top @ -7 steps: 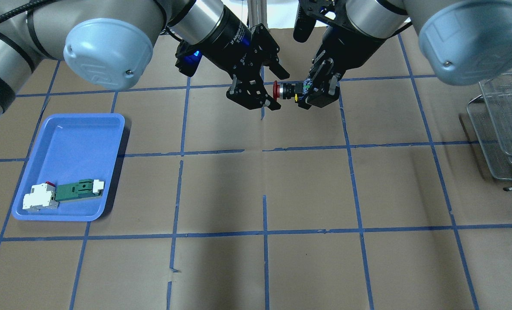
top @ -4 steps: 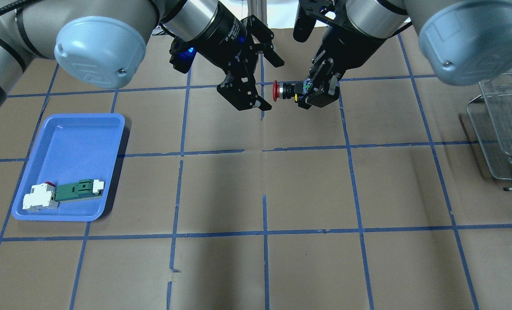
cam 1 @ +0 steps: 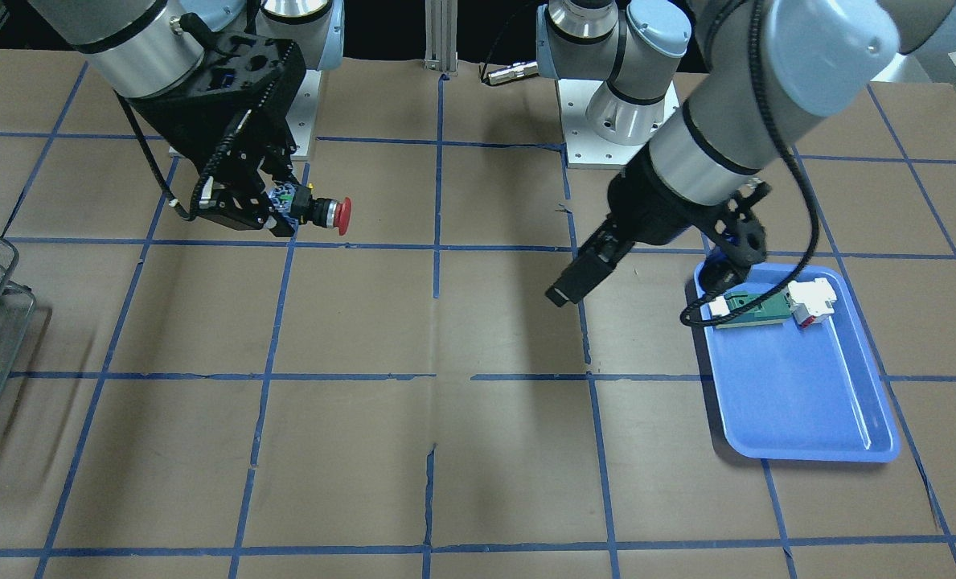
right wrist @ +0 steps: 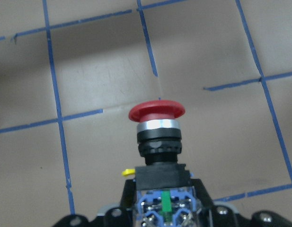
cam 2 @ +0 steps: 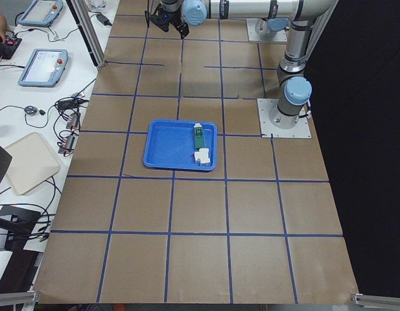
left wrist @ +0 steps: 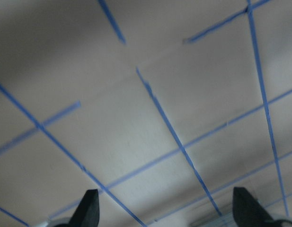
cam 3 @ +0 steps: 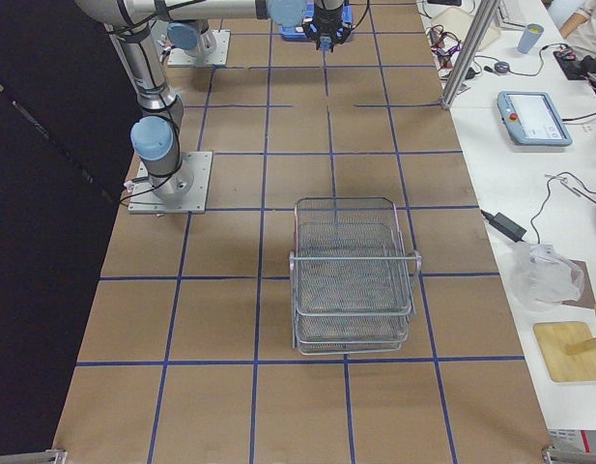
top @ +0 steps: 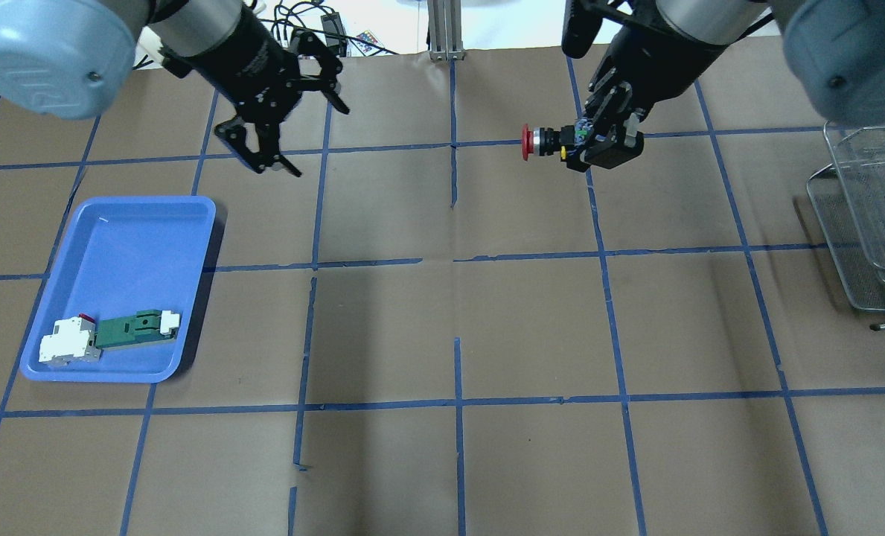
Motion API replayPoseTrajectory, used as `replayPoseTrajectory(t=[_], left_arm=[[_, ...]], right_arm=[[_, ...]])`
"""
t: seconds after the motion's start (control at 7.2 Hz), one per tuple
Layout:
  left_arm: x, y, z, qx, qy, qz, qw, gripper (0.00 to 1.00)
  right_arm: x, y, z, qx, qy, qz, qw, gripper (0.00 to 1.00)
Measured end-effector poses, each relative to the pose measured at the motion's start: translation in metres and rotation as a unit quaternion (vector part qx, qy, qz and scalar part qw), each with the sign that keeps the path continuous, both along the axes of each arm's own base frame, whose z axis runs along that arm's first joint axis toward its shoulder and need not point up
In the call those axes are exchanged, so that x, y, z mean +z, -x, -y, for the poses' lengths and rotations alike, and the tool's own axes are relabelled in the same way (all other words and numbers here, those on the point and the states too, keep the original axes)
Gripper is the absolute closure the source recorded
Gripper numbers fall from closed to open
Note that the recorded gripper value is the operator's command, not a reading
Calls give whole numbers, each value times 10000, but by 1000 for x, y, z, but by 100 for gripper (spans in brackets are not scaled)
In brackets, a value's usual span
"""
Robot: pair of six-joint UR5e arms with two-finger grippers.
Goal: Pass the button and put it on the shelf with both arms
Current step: 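Carry the button with the right gripper toward the mesh basket while left withdraws, then lower the button into the mesh basket and open the right gripper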
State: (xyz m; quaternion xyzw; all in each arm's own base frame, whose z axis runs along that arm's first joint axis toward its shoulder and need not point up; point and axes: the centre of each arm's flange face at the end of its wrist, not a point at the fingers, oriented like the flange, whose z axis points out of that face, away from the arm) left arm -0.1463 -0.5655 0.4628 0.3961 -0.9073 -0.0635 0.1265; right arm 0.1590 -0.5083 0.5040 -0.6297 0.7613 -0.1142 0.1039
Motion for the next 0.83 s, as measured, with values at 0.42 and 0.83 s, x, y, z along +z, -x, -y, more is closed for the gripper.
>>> replayPoseTrajectory(t=[0.42,0.83], left_arm=[[32,-81,-22,-1784,533,640,9804,0],[32,-91,-43,-3057,547,1058,9447,0]], right_arm=[[3,143,3,307,3,-344,9989,75],[-50,345,9,573,-50,-430,9974,76]])
